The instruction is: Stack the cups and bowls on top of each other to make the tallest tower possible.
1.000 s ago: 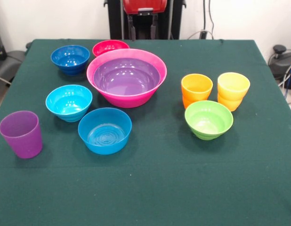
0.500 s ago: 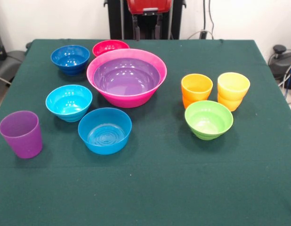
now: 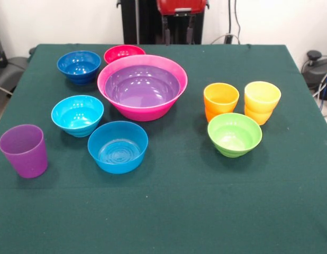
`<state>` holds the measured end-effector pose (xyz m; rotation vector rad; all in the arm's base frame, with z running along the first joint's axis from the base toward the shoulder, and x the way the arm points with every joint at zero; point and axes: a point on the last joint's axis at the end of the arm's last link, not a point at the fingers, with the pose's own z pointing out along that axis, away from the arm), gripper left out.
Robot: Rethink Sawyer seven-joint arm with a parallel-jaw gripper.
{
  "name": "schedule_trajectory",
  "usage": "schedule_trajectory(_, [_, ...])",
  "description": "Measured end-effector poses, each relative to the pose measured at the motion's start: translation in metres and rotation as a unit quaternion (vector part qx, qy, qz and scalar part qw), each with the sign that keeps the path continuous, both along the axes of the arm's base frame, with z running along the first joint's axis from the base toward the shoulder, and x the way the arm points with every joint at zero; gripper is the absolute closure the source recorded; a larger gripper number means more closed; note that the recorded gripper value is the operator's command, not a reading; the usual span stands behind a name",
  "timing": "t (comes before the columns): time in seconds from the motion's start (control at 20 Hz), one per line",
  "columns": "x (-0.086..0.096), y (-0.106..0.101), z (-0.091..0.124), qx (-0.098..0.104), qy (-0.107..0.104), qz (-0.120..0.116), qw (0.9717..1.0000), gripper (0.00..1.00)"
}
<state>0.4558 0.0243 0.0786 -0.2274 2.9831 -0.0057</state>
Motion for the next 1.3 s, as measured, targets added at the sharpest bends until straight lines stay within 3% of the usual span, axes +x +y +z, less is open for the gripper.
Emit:
schedule_trajectory(0.3, [-0.002,0.019,0.0,-0.002,0.005,-0.002,1.0,0.0])
schedule_trajectory(1.05, [0.002,0.024,0.003,-0.01,0.007,-0.024,0.9996,0.0])
schedule_trajectory(1.3, [0.012,0.037,0.002,-0.015,0.0,-0.024,0.9996,0.0])
